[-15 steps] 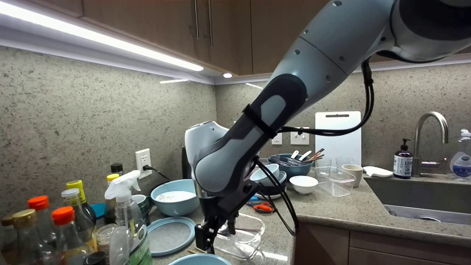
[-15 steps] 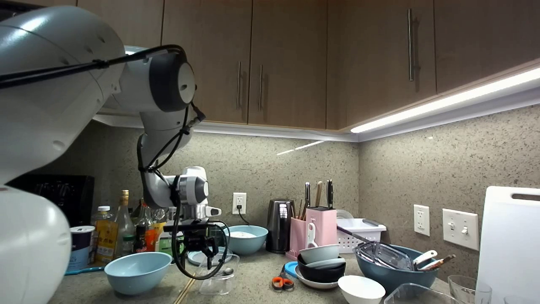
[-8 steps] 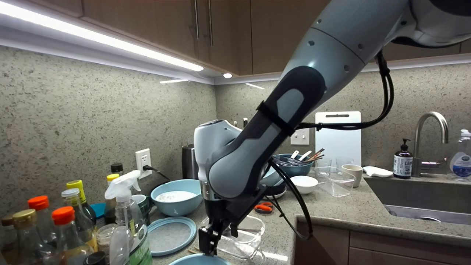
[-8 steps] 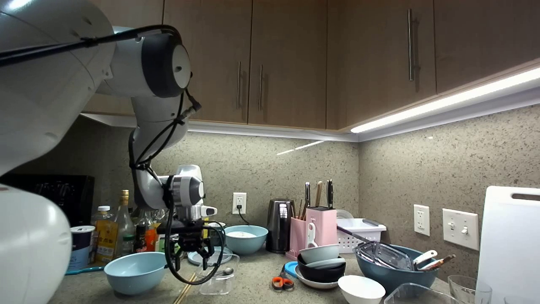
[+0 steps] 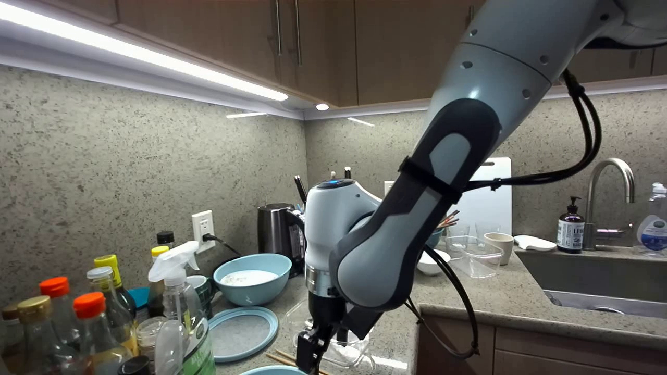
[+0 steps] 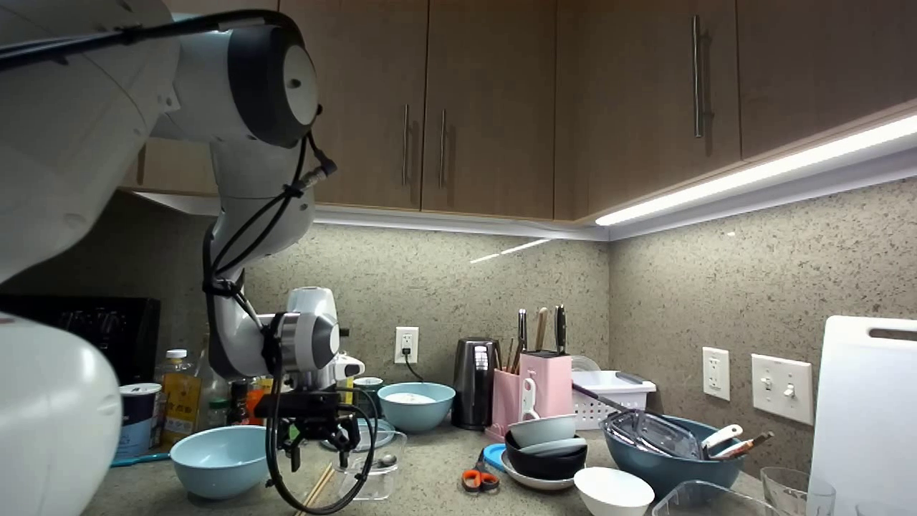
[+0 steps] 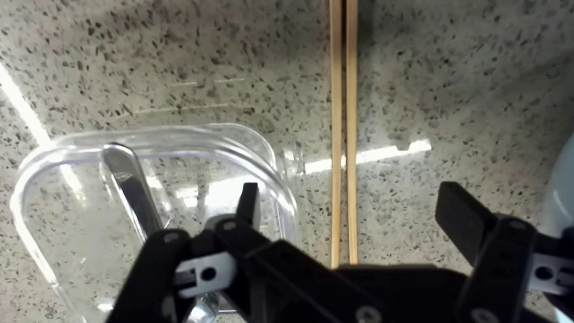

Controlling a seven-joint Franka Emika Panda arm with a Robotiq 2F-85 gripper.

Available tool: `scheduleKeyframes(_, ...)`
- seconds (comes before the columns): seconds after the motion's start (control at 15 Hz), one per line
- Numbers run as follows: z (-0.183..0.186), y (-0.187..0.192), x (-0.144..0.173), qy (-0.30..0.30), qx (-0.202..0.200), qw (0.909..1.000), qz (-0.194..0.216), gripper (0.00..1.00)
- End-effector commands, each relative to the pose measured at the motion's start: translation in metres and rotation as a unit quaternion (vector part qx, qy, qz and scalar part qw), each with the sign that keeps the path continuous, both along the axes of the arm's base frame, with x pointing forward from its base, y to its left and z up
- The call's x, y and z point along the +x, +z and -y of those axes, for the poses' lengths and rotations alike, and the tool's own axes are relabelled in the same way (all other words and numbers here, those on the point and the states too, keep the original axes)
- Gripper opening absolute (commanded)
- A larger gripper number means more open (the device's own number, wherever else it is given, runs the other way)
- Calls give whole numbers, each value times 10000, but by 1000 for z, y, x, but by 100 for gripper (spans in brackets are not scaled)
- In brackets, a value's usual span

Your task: Move the blue bowl on the left to the right, move the glass bowl on the right to the left

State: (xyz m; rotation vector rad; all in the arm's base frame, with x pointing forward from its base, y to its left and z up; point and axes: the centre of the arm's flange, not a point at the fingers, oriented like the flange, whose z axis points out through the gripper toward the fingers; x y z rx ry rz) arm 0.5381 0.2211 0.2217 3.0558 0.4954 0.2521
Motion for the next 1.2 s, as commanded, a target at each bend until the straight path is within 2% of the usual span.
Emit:
scheduleKeyframes(0.0,8,8,-4,-35,-26,9994,341,100)
scheduleKeyframes(0.2,10,13,1,30,-82,9979,639,100)
scheduleKeyframes(0.33,8,19,-6,46,-156,9957,916,100)
scheduleKeyframes(0.47,7,27,-14,-98,-167,9946,1021,100)
scheduleKeyframes(0.8,8,32,-38,-594,-113,9936,949,100)
scheduleKeyframes(0.87,2,25,-13,-424,-132,9948,913,100)
scheduleKeyframes(1.13,1,24,-12,-441,-131,9948,913,100)
